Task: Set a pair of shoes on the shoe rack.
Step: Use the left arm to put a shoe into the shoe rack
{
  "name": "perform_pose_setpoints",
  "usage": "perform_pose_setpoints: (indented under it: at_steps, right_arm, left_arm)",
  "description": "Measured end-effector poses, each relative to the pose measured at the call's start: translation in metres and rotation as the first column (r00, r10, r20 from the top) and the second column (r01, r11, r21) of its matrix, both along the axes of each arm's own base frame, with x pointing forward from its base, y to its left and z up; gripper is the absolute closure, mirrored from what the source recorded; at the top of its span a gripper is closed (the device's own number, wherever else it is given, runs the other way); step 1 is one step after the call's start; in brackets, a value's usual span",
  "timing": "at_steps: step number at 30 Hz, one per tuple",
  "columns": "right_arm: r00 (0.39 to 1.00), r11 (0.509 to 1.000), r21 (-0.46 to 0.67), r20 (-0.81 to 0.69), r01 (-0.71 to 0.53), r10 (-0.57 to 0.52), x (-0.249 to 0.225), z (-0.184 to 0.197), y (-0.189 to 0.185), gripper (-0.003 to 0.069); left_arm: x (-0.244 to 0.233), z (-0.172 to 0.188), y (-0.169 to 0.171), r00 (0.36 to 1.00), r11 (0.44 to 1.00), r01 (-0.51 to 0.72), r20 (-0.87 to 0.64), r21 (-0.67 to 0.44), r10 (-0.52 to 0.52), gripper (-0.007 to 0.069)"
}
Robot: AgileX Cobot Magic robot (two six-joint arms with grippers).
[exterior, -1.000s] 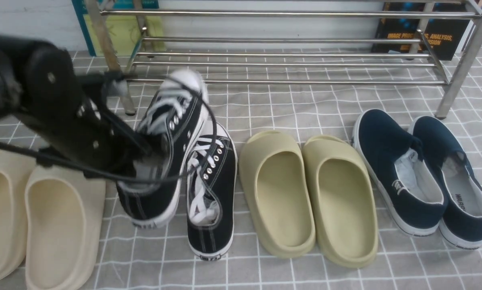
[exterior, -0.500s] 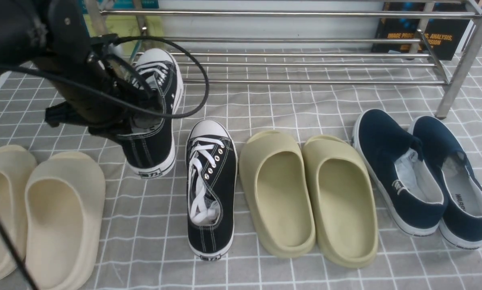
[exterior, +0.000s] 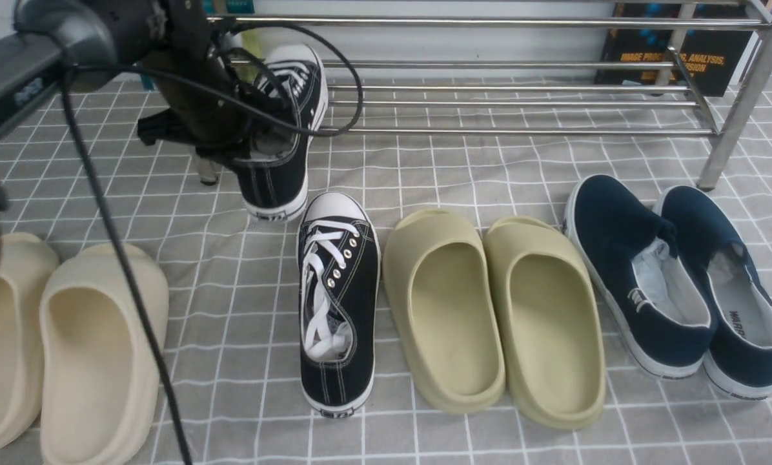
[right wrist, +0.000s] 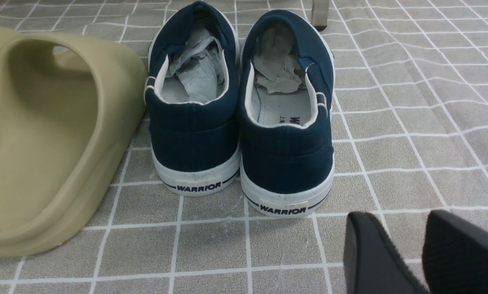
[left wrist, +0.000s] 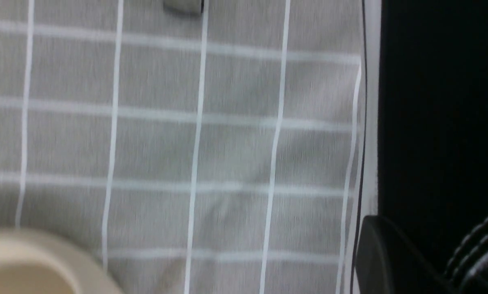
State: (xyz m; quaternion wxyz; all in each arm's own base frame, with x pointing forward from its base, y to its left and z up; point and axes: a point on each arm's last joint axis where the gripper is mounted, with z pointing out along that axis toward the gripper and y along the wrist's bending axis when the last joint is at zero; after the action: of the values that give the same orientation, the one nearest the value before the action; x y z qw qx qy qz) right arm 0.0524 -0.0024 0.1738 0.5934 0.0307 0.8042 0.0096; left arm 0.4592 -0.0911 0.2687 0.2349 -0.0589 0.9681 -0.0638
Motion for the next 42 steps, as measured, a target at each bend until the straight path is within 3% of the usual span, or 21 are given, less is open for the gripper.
perform_pose_setpoints:
  at_steps: [8, 18, 26, 28, 32, 35, 40, 42]
  right_arm:
    - [1.000, 1.000, 0.000, 0.000, 0.000, 0.000, 0.000, 0.000, 0.000, 0.0420]
    - [1.000, 1.000, 0.000, 0.000, 0.000, 0.000, 0.000, 0.000, 0.000, 0.0420]
    - [1.000, 1.000, 0.000, 0.000, 0.000, 0.000, 0.000, 0.000, 0.000, 0.0420]
    - [1.000, 1.000, 0.000, 0.000, 0.000, 0.000, 0.000, 0.000, 0.000, 0.0420]
    - [1.000, 1.000, 0.000, 0.000, 0.000, 0.000, 0.000, 0.000, 0.000, 0.0420]
    - [1.000, 1.000, 0.000, 0.000, 0.000, 0.000, 0.000, 0.000, 0.000, 0.0420]
    - [1.000, 1.000, 0.000, 0.000, 0.000, 0.000, 0.000, 0.000, 0.000, 0.0420]
    - [1.000, 1.000, 0.000, 0.000, 0.000, 0.000, 0.000, 0.000, 0.000, 0.0420]
  left_arm:
    - [0.036, -0.004, -0.004, 0.997, 1.000, -0.018, 0.076, 0.016, 0.017, 0.0638]
    - [0.044, -0.006, -0.003, 0.992, 0.999, -0.039, 0.123, 0.017, 0.037, 0.0622]
    - [0.042, 0.011, -0.003, 0.984, 0.999, -0.047, 0.171, 0.001, 0.046, 0.0479]
    - [0.036, 0.027, -0.002, 0.979, 0.999, -0.049, 0.197, -0.006, 0.049, 0.0395]
    - [0.020, 0.061, 0.002, 0.971, 0.999, -0.046, 0.235, 0.000, 0.045, 0.0349]
    - [0.005, 0.085, 0.008, 0.968, 0.999, -0.042, 0.247, 0.035, 0.032, 0.0367]
    - [-0.024, 0.125, 0.017, 0.964, 0.996, -0.052, 0.263, 0.072, 0.031, 0.0489]
    - [-0.037, 0.134, 0.019, 0.972, 0.996, -0.047, 0.235, 0.074, 0.028, 0.0585]
